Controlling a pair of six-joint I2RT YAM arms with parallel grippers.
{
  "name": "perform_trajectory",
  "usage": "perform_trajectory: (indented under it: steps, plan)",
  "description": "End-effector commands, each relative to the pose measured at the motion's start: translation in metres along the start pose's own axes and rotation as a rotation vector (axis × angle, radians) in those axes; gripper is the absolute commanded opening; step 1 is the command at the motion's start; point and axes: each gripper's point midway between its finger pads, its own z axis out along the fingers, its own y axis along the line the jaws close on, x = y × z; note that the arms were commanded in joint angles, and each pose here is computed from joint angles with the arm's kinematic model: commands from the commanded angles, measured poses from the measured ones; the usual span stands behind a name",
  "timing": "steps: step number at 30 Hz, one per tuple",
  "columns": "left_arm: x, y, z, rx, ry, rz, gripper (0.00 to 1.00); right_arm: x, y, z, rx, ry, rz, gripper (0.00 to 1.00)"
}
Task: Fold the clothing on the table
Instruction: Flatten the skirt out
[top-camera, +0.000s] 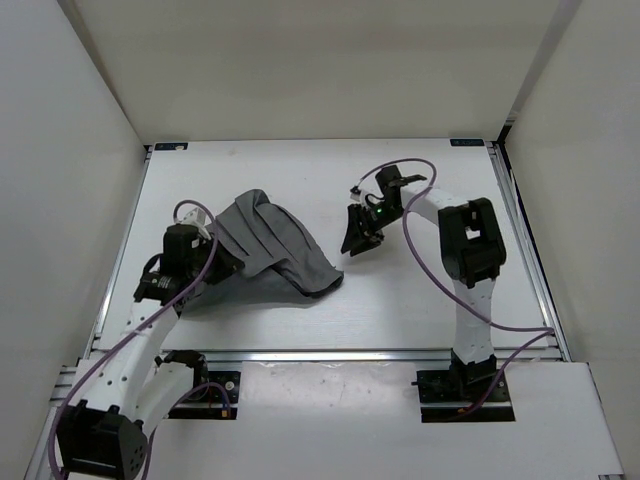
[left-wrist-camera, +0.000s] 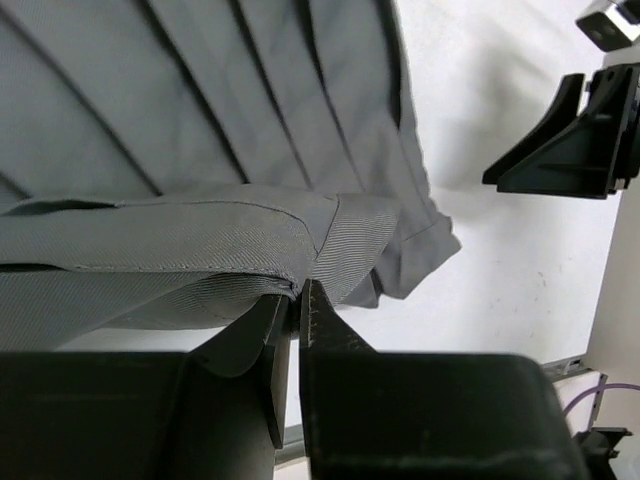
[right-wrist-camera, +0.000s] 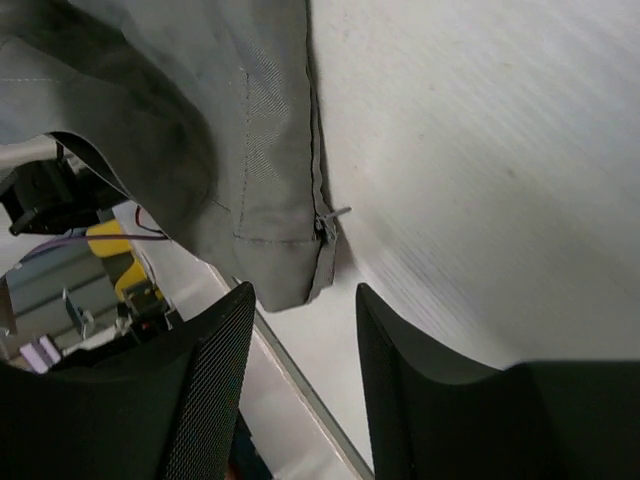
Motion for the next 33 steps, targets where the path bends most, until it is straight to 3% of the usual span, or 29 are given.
perform_trajectory:
  steps: [1,10,18,20,21,24,28,33]
  plan:
    - [0.016,0.014,-0.010,-0.034,0.009,0.003,0.04,0.002,0.018,0.022,-0.078,0.049,-0.018,0.51]
    - [0.034,0.027,-0.008,-0.058,0.055,-0.009,0.03,0.037,0.025,0.064,-0.171,0.182,0.030,0.49]
    - [0.039,0.039,-0.009,-0.094,0.074,0.001,0.03,0.064,0.040,0.062,-0.282,0.217,0.070,0.19]
    - [0.046,0.040,-0.008,-0.094,0.096,0.004,0.03,0.065,0.040,0.063,-0.277,0.227,0.079,0.27]
    - [0.048,0.041,-0.008,-0.097,0.099,0.005,0.02,0.064,0.041,0.065,-0.273,0.233,0.077,0.39]
    - [0.048,0.041,-0.010,-0.096,0.093,0.007,0.03,0.060,0.043,0.068,-0.266,0.226,0.062,0.48]
    - [0.051,0.045,-0.011,-0.104,0.103,0.001,0.03,0.061,0.048,0.076,-0.273,0.255,0.055,0.50]
    - [0.053,0.046,-0.012,-0.108,0.104,0.001,0.03,0.075,0.055,0.084,-0.257,0.303,0.039,0.43]
